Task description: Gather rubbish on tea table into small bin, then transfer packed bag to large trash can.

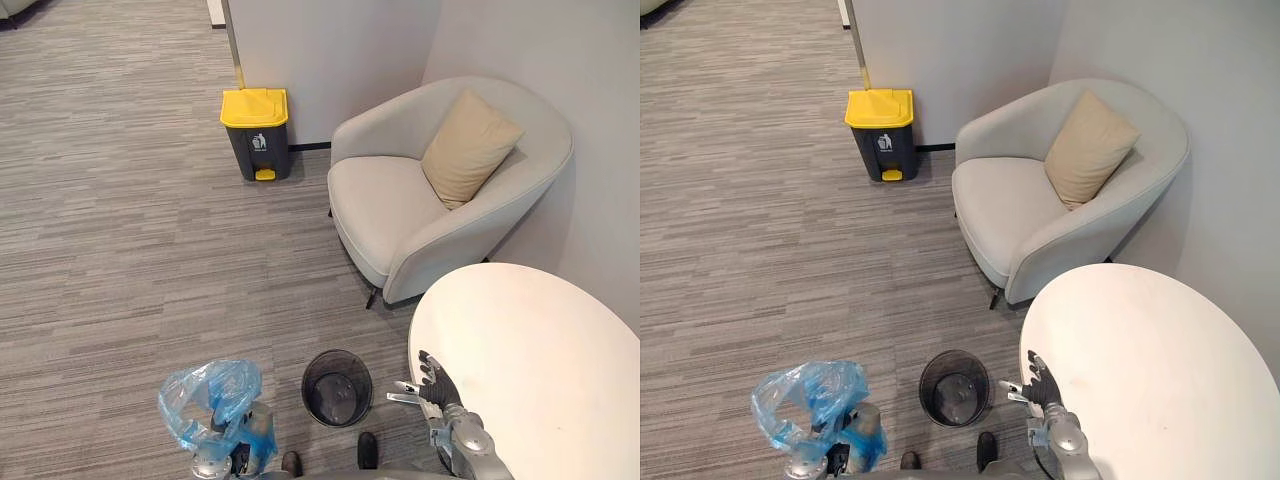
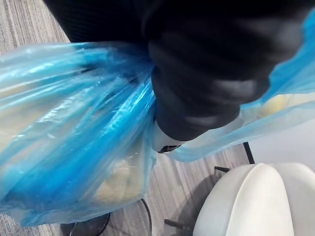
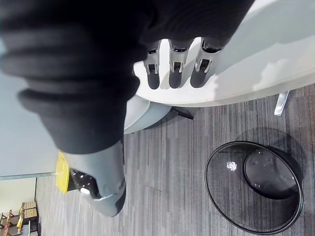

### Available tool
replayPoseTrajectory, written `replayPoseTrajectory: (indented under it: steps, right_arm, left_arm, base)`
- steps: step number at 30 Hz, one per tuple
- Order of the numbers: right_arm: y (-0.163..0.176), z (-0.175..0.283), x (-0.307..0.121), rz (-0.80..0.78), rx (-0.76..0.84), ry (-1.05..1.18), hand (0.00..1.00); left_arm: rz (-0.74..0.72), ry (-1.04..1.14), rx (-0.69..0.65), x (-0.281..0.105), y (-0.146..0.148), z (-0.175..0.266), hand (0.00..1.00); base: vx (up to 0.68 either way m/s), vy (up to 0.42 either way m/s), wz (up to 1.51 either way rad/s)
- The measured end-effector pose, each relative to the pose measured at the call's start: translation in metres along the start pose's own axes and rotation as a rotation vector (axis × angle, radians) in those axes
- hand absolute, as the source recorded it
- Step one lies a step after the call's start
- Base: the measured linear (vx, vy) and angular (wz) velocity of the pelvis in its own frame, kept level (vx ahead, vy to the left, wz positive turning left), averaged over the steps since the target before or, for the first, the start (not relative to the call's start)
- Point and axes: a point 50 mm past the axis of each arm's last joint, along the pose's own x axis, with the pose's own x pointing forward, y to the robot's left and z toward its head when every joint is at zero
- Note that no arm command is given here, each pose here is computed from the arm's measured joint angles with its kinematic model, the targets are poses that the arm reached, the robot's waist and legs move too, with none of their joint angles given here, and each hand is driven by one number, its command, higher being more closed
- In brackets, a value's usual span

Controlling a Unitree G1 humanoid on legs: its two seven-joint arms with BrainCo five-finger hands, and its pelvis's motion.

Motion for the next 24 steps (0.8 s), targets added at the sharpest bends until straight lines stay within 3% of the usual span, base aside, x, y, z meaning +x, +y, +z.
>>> replayPoseTrajectory:
  steps: [18,24]
  right_arm:
    - [0.002,0.001,0.007,0.073,-0.207,0.013,0.0]
    - [0.001,0.021,0.019,0.061,-0.225,-0.037,0.0]
  left_arm:
    - [-0.069,0.032,0.036,-0.002,-0.011,-0.008,1.0]
    - [-0.072,-0.007,0.037,0.006,-0.012,0.007,1.0]
  base:
    - [-0.01,0.003,-0.03]
    - [-0.03,0.009,-0.17]
